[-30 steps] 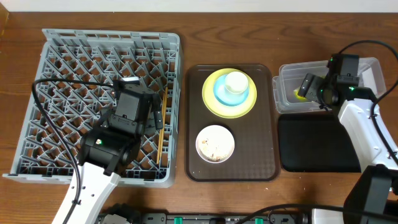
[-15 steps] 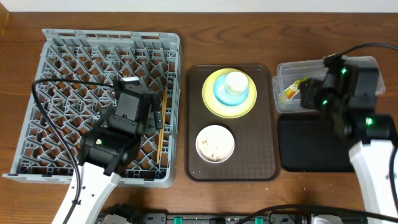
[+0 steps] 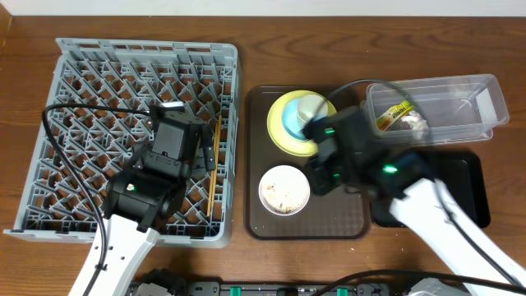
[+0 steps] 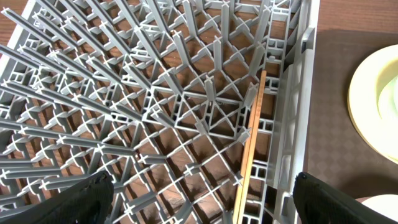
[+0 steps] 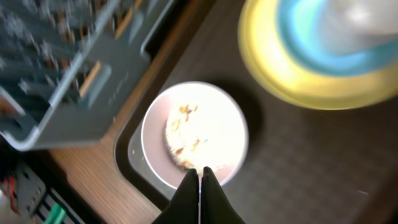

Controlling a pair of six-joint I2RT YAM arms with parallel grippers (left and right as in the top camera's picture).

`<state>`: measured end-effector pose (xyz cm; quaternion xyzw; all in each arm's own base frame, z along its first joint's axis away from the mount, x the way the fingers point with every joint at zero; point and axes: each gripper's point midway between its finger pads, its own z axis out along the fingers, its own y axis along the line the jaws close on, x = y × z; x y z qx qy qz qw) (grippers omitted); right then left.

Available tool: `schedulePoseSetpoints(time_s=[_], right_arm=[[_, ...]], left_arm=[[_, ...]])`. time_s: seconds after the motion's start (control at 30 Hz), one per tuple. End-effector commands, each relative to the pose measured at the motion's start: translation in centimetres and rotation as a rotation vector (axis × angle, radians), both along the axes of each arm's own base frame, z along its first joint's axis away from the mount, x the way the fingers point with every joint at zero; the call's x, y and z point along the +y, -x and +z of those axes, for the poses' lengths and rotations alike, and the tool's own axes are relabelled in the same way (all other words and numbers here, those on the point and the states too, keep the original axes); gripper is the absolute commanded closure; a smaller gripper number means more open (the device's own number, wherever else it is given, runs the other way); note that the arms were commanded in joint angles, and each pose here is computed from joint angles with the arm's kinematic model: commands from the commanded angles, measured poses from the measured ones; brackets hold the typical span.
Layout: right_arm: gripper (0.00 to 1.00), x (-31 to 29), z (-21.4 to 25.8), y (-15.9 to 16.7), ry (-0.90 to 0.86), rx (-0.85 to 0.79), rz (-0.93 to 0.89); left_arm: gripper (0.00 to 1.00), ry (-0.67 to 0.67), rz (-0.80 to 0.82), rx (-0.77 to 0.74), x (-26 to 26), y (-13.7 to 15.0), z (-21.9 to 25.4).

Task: Sort waste into correct bins and load items into the dishwasher
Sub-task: 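Move the right gripper to the pink rice bowl's rim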

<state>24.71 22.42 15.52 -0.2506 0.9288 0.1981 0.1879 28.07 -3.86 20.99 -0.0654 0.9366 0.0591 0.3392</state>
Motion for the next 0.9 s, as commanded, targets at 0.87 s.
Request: schedulePoseSetpoints(time_s=[0.87], right_arm=[[0.99, -4.7, -13.9, -2.6, 0.554, 0.088, -0.252]], left_arm=[[0.07, -0.002, 0.013, -0.024, 0.2, -0.3, 0.9]])
